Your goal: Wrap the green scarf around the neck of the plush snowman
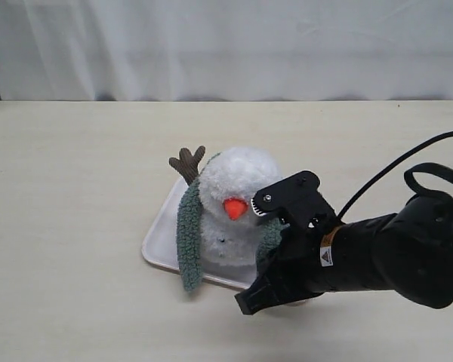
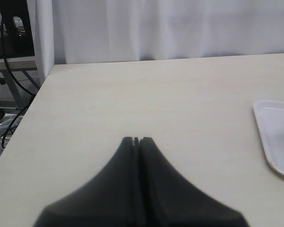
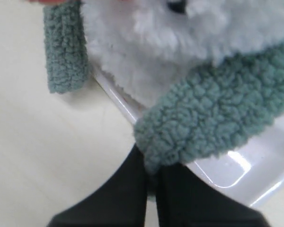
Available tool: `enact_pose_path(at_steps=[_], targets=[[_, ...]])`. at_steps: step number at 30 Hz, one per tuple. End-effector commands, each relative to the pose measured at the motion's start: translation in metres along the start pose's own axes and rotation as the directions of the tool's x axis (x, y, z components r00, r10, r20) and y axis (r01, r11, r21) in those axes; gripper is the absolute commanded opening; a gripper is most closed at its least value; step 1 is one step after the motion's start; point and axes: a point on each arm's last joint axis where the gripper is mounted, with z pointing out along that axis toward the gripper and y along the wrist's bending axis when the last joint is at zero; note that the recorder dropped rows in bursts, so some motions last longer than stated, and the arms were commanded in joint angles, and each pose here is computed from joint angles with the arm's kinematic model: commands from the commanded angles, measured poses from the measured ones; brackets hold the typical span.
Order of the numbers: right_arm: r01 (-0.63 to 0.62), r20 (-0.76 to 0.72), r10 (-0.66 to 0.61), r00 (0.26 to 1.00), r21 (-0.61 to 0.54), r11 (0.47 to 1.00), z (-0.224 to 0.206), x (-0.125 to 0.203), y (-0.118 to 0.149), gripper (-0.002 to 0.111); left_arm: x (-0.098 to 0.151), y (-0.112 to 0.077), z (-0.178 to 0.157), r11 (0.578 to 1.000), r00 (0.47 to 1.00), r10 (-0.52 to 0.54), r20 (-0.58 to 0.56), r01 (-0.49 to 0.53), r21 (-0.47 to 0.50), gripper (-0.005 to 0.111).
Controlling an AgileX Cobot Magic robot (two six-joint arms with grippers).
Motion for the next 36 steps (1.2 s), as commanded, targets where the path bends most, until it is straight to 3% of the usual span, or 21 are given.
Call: enact_pose_path(at_steps=[1,12,19,23,36], targets=[[-0.042,0.044,0.043,0.998,-0.012,0.999,0.007,-0.004,0.001,0.004,0.0,0.0,0.0,1.0,1.0,-0.013,0.01,0.013,-0.003,0.0],[-0.041,0.026,0.041,0.999,-0.006,0.999,0.019,-0.001,0.0,0.006,0.0,0.0,0.0,1.0,1.0,-0.013,0.01,0.013,-0.003,0.0],[-0.033,-0.097,0.034,0.995,0.006,0.999,0.012,0.006,0.0,0.041,0.0,0.0,0.0,1.0,1.0,-0.013,0.01,0.013,-0.003,0.0],[-0.032,-0.129,0.033,0.991,0.006,0.999,-0.004,0.006,0.001,0.054,0.0,0.0,0.0,1.0,1.0,-0.013,0.01,0.013,-0.003,0.0],[-0.058,-0.09,0.06,0.994,0.016,0.998,-0.072,0.005,-0.003,0.057,0.0,0.0,0.0,1.0,1.0,-0.011,0.01,0.011,-0.004,0.0]])
